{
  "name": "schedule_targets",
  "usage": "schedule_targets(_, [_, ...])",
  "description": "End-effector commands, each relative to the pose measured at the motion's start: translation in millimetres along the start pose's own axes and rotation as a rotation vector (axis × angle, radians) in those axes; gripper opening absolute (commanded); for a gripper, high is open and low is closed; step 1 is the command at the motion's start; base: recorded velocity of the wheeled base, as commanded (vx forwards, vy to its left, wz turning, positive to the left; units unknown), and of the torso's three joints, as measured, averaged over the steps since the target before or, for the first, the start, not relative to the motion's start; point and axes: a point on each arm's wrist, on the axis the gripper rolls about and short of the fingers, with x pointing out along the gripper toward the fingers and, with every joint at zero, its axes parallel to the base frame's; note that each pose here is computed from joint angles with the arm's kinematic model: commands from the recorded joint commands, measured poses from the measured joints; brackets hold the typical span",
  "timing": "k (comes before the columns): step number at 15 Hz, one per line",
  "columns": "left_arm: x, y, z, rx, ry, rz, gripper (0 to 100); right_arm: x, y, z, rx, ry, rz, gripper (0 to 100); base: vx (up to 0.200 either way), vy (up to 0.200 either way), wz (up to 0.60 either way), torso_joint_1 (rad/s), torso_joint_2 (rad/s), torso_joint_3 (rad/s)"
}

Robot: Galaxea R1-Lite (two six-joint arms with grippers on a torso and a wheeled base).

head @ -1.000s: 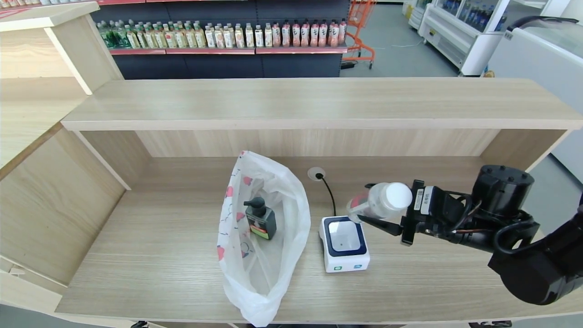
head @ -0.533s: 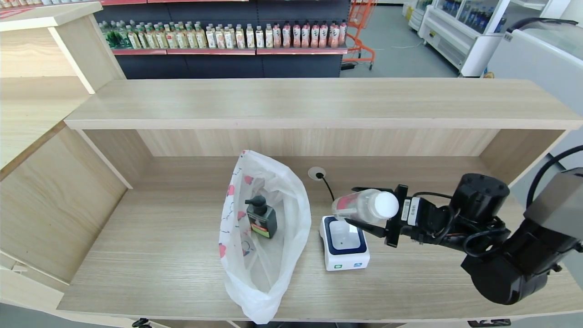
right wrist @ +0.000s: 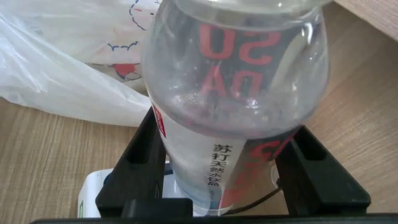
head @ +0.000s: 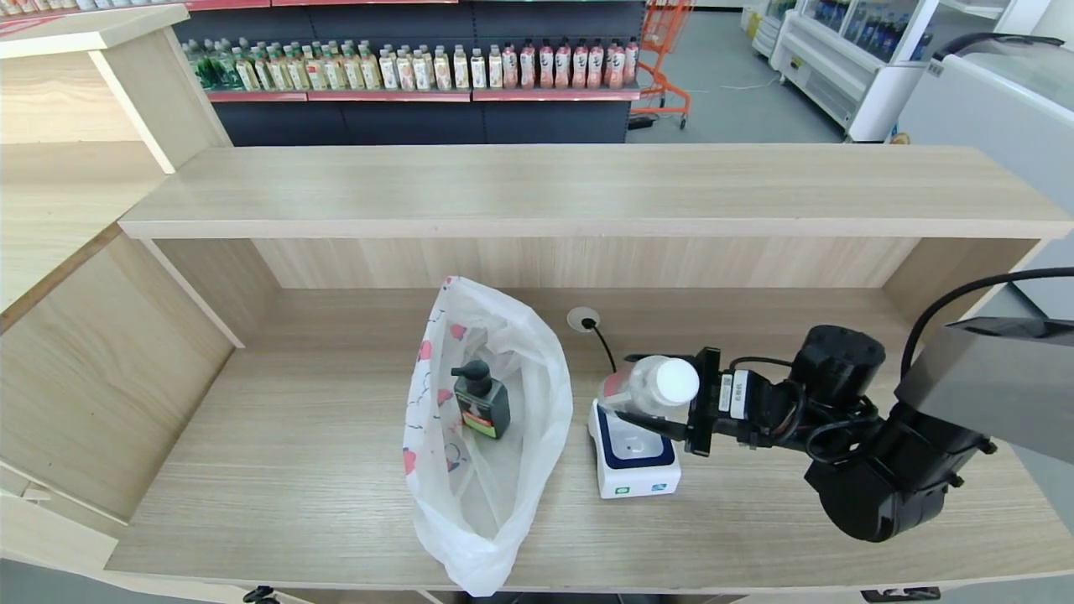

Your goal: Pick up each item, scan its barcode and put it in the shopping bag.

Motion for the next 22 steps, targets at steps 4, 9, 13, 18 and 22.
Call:
schedule_targets(4, [0, 0.0, 0.0, 0.0, 0.0, 0.0, 100, 2, 0, -8, 0.004, -0.004, 0.009, 0, 0.0, 0.0, 0.0, 0.0, 0.0, 0.0])
schedule_targets(9, [0, 0.0, 0.0, 0.0, 0.0, 0.0, 100, 2, -2, -4, -0.011, -0.009, 0.004, 0, 0.0, 0.0, 0.0, 0.0, 0.0, 0.0])
schedule_targets(13, [0, 0.0, 0.0, 0.0, 0.0, 0.0, 100, -17, -32, 40, 0.018, -0.039, -0.062, 0, 0.0, 0.0, 0.0, 0.0, 0.0, 0.0])
schedule_targets(18, [0, 0.0, 0.0, 0.0, 0.0, 0.0, 100, -84, -62, 142, 0.376, -0.017, -0.328, 0, 0.0, 0.0, 0.0, 0.0, 0.0, 0.0])
schedule_targets(22, [0, 0.0, 0.0, 0.0, 0.0, 0.0, 100, -99, -47, 159, 0.832, 0.204, -0.533, 0, 0.0, 0.0, 0.0, 0.0, 0.0, 0.0])
